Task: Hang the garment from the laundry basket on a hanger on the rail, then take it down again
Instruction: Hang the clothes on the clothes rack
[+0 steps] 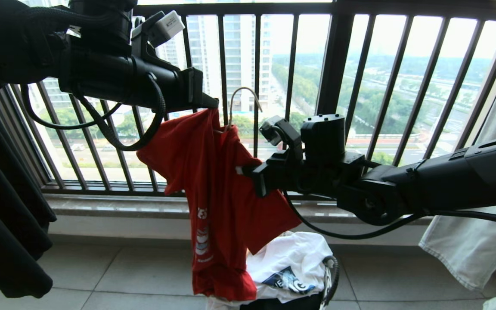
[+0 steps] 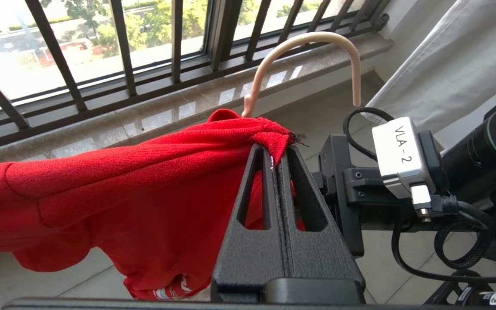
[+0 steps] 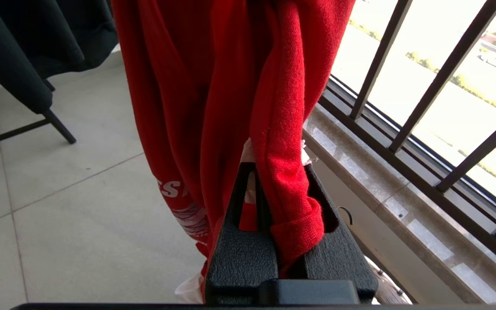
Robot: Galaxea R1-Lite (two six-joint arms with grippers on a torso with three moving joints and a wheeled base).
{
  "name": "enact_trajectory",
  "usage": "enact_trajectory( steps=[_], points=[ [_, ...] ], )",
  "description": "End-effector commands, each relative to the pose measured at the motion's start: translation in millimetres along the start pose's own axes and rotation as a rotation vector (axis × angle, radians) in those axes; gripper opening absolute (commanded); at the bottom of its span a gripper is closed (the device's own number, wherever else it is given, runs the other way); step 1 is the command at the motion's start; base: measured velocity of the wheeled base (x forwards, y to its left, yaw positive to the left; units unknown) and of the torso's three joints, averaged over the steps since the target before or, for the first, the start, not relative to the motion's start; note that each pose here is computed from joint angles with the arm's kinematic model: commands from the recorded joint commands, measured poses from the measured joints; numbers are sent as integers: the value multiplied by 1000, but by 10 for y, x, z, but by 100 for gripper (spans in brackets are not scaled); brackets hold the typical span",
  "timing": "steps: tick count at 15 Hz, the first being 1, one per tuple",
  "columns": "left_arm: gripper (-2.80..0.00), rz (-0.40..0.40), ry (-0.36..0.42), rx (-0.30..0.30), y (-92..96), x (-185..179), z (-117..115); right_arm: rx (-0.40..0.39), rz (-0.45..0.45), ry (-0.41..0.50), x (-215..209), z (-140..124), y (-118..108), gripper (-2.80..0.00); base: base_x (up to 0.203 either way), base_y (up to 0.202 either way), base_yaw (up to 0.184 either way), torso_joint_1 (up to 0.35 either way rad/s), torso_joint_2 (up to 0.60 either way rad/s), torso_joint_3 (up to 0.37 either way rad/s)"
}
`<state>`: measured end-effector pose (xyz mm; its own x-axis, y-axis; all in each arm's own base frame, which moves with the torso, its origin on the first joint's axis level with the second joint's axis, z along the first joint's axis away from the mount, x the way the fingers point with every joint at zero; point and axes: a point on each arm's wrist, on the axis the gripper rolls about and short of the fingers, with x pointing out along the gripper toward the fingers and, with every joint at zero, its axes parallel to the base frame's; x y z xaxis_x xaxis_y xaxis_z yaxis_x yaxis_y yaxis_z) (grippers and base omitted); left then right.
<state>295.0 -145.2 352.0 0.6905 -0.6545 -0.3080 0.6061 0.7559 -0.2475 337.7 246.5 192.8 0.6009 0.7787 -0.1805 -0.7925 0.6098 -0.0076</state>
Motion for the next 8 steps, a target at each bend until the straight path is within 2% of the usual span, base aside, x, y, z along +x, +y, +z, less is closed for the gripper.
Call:
enact_trajectory(
  steps=[1, 4, 6, 8],
  points=[
    [-280, -23, -2, 9, -97, -33, -1, 4, -3, -5, 12, -1, -19, -280, 0, 0, 0, 0, 0, 0],
    [-280, -27, 2, 12, -108, -29, -9, 10, -4, -6, 14, 0, -25, -280, 0, 0, 0, 0, 0, 0],
    [-280, -51, 9, 21, -200, -10, -26, 11, -5, -4, 17, -8, -31, -280, 0, 0, 0, 0, 0, 0],
    [-280, -48, 25, 16, -182, 33, -59, 10, -5, -7, 9, 4, -30, -280, 0, 0, 0, 0, 0, 0]
  ],
)
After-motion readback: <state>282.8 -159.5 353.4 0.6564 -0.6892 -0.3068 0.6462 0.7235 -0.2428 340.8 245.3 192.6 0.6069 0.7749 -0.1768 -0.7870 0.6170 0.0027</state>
